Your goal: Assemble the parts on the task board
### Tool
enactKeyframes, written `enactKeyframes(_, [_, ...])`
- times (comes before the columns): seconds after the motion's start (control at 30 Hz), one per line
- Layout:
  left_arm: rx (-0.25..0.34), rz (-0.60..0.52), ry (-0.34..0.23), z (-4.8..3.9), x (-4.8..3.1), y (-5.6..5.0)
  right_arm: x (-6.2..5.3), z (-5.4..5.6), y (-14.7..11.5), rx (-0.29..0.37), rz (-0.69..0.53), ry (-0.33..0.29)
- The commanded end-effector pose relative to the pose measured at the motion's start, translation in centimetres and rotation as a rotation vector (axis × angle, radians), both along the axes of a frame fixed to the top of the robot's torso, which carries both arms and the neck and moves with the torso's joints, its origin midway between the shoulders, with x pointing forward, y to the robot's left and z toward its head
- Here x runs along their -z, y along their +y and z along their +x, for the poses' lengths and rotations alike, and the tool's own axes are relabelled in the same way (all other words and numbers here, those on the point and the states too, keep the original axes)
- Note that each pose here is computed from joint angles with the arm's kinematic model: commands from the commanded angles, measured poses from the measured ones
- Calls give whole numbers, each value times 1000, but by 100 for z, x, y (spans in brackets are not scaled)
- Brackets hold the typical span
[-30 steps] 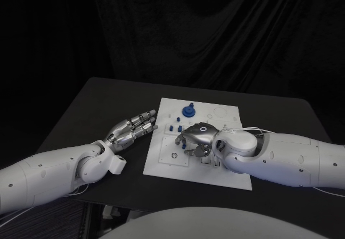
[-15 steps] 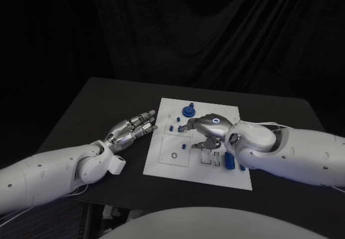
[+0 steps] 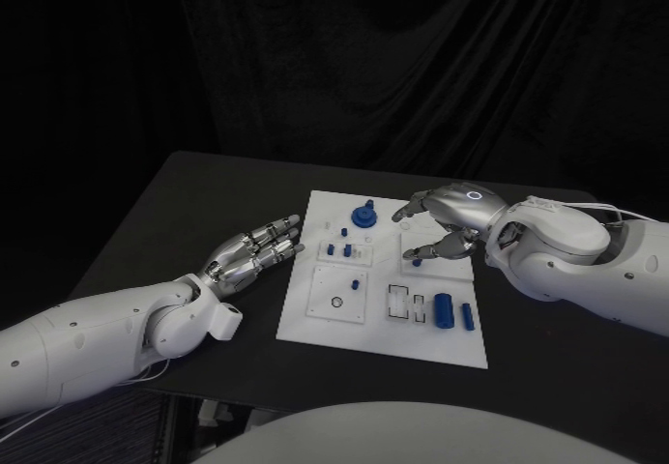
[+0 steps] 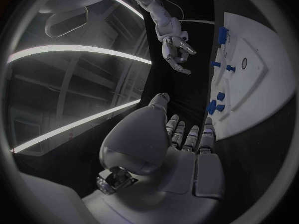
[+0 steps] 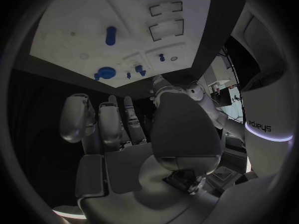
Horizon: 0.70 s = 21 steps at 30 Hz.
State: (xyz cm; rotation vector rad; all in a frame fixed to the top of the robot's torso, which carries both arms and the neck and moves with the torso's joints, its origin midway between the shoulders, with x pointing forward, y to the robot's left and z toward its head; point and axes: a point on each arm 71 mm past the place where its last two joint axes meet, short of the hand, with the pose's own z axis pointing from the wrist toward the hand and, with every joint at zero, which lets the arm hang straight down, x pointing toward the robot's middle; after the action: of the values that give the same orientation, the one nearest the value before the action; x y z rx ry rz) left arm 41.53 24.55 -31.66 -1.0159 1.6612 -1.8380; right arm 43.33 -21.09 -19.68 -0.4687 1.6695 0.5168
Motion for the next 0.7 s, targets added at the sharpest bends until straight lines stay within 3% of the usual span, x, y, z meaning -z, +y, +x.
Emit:
enactKeyframes(0.03, [-15, -47, -46, 1, -44, -14, 87, 29, -142, 74, -65, 62])
enactKeyframes(0.33, [-11, -48, -44, 3, -41, -29, 285, 15, -302, 115, -104, 115])
enactKeyframes(0.7, [-6, -52, -42, 2, -35, -47, 545, 45, -265, 99, -110, 147])
